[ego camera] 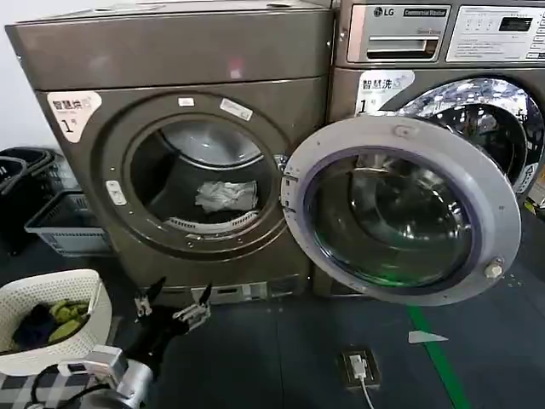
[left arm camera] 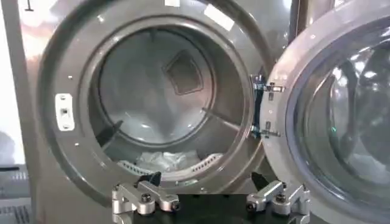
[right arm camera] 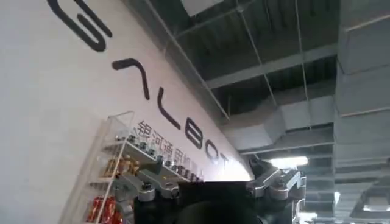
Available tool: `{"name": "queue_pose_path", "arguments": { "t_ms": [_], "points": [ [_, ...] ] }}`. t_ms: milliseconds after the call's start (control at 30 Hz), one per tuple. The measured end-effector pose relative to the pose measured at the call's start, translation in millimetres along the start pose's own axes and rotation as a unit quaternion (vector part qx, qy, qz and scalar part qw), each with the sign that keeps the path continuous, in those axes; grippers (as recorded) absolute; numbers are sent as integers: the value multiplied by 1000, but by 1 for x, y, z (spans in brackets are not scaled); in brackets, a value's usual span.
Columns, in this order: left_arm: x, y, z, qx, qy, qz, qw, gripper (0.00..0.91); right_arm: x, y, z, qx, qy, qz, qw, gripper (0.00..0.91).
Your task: Grasp the clothes from the dryer.
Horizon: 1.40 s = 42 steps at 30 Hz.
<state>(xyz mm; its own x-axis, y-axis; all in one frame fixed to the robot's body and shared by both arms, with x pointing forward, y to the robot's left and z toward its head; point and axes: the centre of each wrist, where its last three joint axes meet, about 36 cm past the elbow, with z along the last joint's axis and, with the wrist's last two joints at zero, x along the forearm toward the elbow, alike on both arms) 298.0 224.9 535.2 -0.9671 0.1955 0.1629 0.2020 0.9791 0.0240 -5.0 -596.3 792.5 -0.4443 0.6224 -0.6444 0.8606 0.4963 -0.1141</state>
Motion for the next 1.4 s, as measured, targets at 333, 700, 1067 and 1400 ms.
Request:
{"name": "queue_pose_path", "arguments": {
  "t_ms": [333,700,1067,1400],
  "points": [
    [2,0,-2,-3,-4,0,1000,907,0,1,-6,-9,-7,-9,1000,907],
    [4,0,-4,-4,-7,2,1000,907,1,3,-7,-14,-9,-18,1000,907],
    [5,0,-5,-3,-8,3,1000,907,2,4,-6,-17,-11,-22,1000,907],
    [4,0,-6,2,-9,7,1000,907,2,4,-4,-19,-12,-21,1000,907]
  ]
}}
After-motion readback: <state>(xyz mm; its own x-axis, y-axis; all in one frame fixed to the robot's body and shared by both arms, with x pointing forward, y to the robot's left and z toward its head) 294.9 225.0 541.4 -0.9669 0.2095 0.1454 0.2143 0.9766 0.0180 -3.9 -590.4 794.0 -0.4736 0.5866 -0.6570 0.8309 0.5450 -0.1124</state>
